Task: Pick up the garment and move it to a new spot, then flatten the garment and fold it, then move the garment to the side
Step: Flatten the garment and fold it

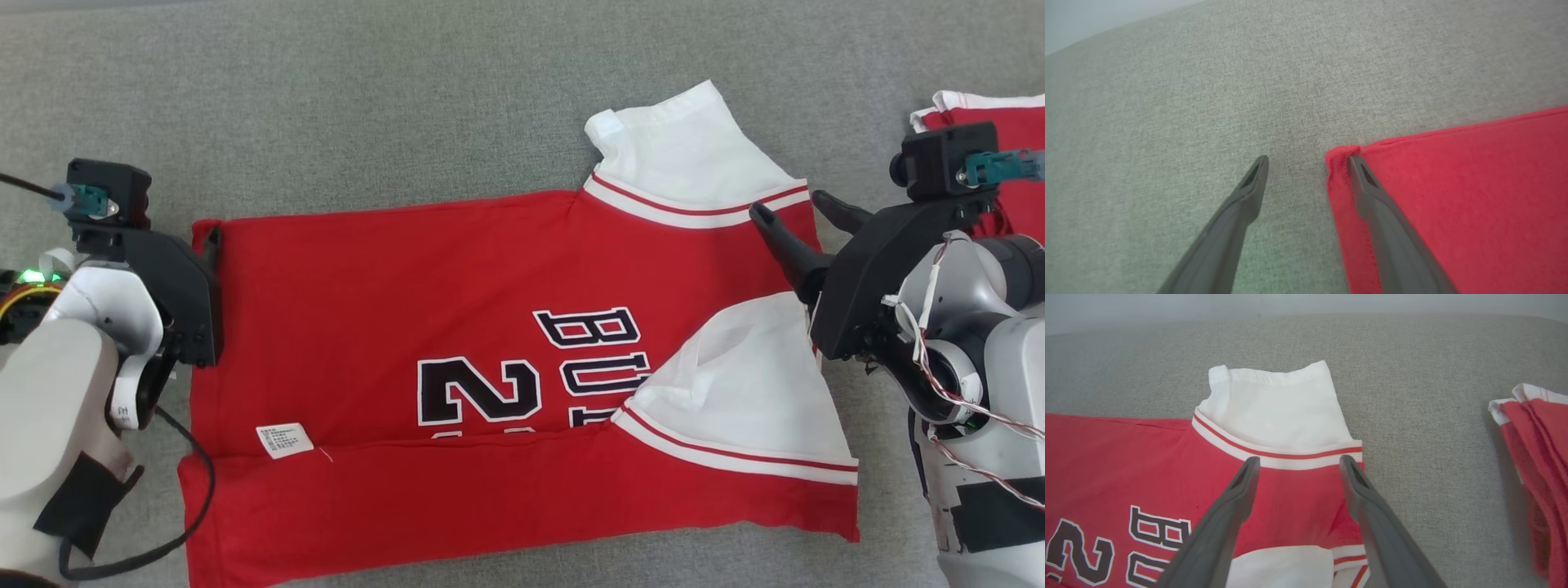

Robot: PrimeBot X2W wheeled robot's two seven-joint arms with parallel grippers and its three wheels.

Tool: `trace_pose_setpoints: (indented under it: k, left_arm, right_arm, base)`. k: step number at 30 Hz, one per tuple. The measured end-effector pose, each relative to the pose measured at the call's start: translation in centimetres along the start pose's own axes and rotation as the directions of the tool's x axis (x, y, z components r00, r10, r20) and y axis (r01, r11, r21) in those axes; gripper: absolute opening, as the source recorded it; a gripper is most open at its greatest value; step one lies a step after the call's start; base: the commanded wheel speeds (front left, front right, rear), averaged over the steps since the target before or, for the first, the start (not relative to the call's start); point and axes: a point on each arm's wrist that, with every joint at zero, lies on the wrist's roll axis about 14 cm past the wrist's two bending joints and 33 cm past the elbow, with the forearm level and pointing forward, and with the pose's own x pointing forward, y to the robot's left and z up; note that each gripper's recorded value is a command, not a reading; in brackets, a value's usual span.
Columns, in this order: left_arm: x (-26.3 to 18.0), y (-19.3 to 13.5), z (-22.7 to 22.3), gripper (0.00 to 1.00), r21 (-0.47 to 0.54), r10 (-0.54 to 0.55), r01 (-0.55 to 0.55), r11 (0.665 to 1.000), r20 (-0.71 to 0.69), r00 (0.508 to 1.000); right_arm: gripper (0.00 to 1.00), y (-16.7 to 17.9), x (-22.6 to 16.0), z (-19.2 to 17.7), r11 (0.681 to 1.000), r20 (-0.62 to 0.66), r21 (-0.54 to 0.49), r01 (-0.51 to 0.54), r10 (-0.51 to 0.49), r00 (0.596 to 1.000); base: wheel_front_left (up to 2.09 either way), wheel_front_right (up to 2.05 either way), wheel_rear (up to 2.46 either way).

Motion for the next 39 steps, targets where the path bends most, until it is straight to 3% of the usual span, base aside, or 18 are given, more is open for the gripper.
trace_pose_setpoints:
  k: [3,4,7,8,15,25,31,39]
  left_arm:
    - [0.3,-0.3,-0.1,0.97,-0.007,-0.023,0.023,1.000,-0.008,1.000]
    - [0.4,-0.3,-0.3,0.79,-0.015,-0.030,0.029,0.999,-0.016,0.999]
    - [0.8,-0.7,-0.6,0.07,-0.025,-0.053,0.052,0.998,-0.035,0.998]
    - [0.9,-1.0,-0.7,0.00,-0.026,-0.064,0.063,0.998,-0.037,0.997]
    - [0.9,-1.9,-0.8,0.00,-0.054,-0.107,0.105,0.993,-0.036,0.994]
    - [1.0,-1.4,-0.1,0.00,-0.155,-0.130,0.131,0.979,0.018,0.991]
    - [0.9,-1.3,0.0,0.00,-0.165,-0.143,0.145,0.976,0.024,0.989]
    - [1.3,-1.7,0.3,0.00,-0.207,-0.166,0.171,0.963,0.044,0.985]
  right_arm:
    - [1.00,0.1,0.4,0.3,1.000,0.001,-0.004,-0.005,0.005,1.000]
    - [1.00,0.2,0.6,0.5,1.000,0.003,-0.007,-0.008,0.008,1.000]
    - [1.00,0.5,1.1,0.1,1.000,-0.015,-0.010,-0.019,0.019,1.000]
    - [1.00,0.7,1.3,-0.2,1.000,-0.029,-0.010,-0.023,0.023,0.999]
    - [1.00,0.4,1.9,0.0,1.000,-0.042,-0.017,-0.024,0.023,0.999]
    - [1.00,-3.6,5.2,3.1,0.978,-0.040,-0.146,0.149,-0.156,0.987]
    - [1.00,-3.8,8.2,3.3,0.973,-0.083,-0.167,0.156,-0.172,0.982]
    - [1.00,-3.2,12.5,2.2,0.986,-0.163,-0.116,0.122,-0.140,0.977]
  base:
    - [0.00,0.00,0.00]
    - [0.00,0.00,0.00]
    - [0.00,0.00,0.00]
    - [0.00,0.00,0.00]
    - [0.00,0.00,0.00]
    - [0.00,0.00,0.00]
    - [0.00,0.00,0.00]
    - [0.00,0.00,0.00]
